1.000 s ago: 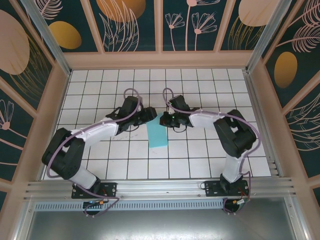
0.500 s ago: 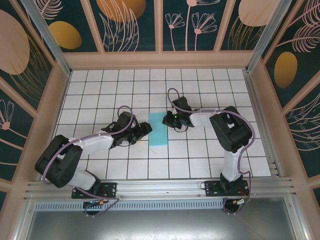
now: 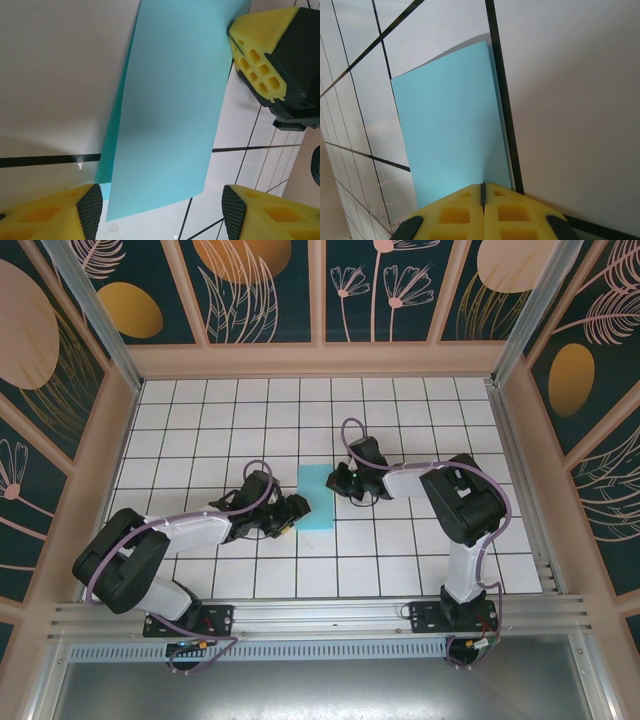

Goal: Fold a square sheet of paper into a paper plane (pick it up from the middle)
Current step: Fold the triangle a second time at the center of the table.

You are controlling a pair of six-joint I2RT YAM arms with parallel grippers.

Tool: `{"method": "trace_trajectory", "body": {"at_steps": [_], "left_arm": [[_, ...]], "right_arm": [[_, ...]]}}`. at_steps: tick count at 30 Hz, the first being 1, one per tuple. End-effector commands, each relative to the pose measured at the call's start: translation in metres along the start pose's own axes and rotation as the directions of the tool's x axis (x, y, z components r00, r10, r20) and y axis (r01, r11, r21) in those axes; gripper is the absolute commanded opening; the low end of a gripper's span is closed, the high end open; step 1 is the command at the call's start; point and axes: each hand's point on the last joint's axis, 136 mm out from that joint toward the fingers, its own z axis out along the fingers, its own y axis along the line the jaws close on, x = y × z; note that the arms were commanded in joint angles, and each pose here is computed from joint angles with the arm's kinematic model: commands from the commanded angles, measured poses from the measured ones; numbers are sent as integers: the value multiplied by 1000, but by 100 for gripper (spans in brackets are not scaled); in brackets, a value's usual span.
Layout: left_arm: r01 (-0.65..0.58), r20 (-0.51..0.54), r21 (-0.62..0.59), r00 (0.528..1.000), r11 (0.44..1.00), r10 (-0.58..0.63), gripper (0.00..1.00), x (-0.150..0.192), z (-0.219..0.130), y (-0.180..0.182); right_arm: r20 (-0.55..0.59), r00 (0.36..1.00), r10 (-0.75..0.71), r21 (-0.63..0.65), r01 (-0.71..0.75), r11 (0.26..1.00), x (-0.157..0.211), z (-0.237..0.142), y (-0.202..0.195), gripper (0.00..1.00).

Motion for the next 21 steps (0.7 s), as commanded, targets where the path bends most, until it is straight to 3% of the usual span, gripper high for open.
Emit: {"method": "trace_trajectory", "body": {"at_steps": [1,5,10,21], "left_arm": [[-1,2,36,1000,999,1,67,-4,2,-13],[1,1,23,1000,1000,-1,69,-3,5,-9],[-3,-31,92,999,996,6,66,0,8,-22],[-19,3,157,1000,987,19,57,-11,11,-26]], "right_arm": [[-70,992,106,197,-91,976,29,2,-62,0],[-72,992,101,196,-86,977,30,2,-62,0],[-81,992,100,179,-85,980,32,1,-60,0],[-35,997,-74,-122,69,990,7,-31,17,3]]}}
